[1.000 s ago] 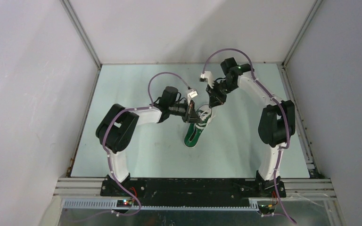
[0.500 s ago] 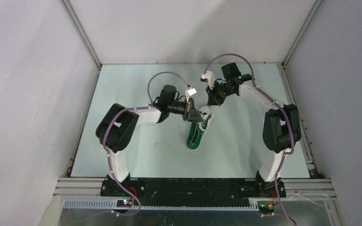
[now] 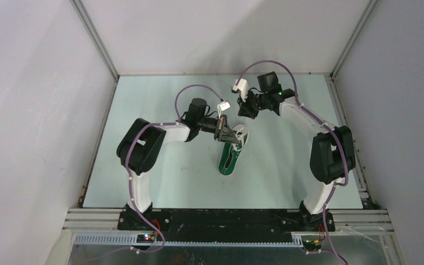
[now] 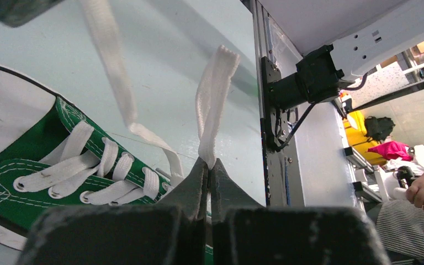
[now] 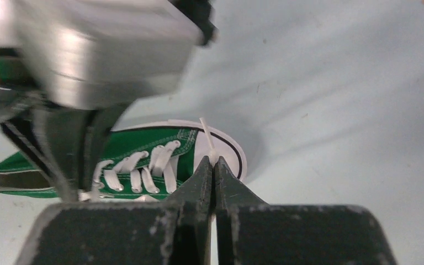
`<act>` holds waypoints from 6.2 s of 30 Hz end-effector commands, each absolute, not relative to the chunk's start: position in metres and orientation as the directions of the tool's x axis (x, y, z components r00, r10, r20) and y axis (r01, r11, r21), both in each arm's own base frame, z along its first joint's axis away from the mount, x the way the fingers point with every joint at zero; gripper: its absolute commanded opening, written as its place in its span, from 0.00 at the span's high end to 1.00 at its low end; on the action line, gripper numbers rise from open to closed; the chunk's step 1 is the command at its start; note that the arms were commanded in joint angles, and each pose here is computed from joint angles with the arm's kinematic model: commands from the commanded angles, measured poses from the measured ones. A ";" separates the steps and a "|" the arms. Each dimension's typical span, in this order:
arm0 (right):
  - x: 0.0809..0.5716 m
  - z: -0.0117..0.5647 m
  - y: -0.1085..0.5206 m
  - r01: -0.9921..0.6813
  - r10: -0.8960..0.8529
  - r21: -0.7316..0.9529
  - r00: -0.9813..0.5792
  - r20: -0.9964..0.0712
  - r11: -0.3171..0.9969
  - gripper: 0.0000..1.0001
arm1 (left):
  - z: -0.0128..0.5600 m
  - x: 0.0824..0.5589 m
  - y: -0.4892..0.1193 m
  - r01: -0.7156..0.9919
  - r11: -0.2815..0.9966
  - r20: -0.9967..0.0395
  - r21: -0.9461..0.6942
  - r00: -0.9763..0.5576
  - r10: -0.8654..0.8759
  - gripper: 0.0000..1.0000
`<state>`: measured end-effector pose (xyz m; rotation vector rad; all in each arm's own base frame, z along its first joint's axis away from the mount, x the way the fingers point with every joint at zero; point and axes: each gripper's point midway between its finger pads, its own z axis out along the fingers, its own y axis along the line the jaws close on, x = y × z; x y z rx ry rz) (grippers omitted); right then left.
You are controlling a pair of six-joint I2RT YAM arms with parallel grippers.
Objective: Tie the shoes
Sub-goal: Wrap the shoelace around the shoelace.
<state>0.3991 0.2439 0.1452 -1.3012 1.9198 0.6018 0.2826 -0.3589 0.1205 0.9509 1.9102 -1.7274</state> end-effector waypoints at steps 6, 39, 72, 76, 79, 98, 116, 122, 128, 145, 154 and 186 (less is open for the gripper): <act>0.347 0.210 0.279 -0.976 -0.469 -0.003 -0.101 -0.877 0.216 1.00 | 0.128 0.293 -0.367 0.667 -0.001 -0.650 -0.745 -0.725 0.228 1.00; 0.320 0.199 0.287 -0.988 -0.549 -0.113 0.039 -0.835 0.101 1.00 | 0.122 0.288 -0.358 0.629 0.028 -0.595 -0.777 -0.748 0.295 1.00; 0.371 0.135 0.257 -0.946 -0.634 -0.303 0.165 -0.756 0.115 1.00 | 0.123 0.263 -0.353 0.614 0.247 -0.462 -0.749 -0.753 0.469 1.00; 0.368 0.139 0.248 -0.950 -0.630 -0.289 0.155 -0.761 0.116 1.00 | 0.120 0.266 -0.354 0.614 0.288 -0.460 -0.735 -0.763 0.454 1.00; 0.355 0.147 0.247 -0.963 -0.610 -0.238 0.116 -0.784 0.123 1.00 | 0.077 0.277 -0.337 0.629 0.574 -0.402 -0.524 -0.777 0.485 1.00; 0.356 0.105 0.207 -0.950 -0.685 -0.200 -0.019 -0.729 0.240 1.00 | 0.129 0.275 -0.376 0.802 0.425 -0.574 -0.421 -0.598 0.560 1.00; 0.341 0.140 0.188 -0.753 -0.291 0.360 -0.578 -0.763 0.552 1.00 | 0.103 0.288 -0.346 0.837 0.503 -0.698 -0.216 -0.493 0.519 1.00; 0.311 0.166 0.203 -0.736 -0.222 0.486 -0.632 -0.743 0.471 1.00 | 0.098 0.286 -0.355 0.800 0.520 -0.646 -0.299 -0.571 0.506 1.00; 0.294 0.151 0.213 -0.729 -0.251 0.509 -0.655 -0.713 0.458 1.00 | 0.132 0.272 -0.376 0.821 0.397 -0.677 -0.409 -0.565 0.472 1.00; 0.263 0.178 0.241 -0.712 -0.242 0.621 -0.699 -0.673 0.330 1.00 | 0.132 0.290 -0.368 0.845 0.392 -0.647 -0.364 -0.532 0.546 1.00; 0.321 0.139 0.210 -0.565 -0.147 0.567 -0.774 -0.616 0.600 1.00 | 0.145 0.283 -0.368 0.861 0.349 -0.665 -0.371 -0.508 0.547 1.00; 0.342 0.147 0.161 -0.626 -0.194 0.507 -0.722 -0.664 0.593 0.39 | 0.132 0.284 -0.369 0.806 0.207 -0.650 -0.555 -0.575 0.496 0.96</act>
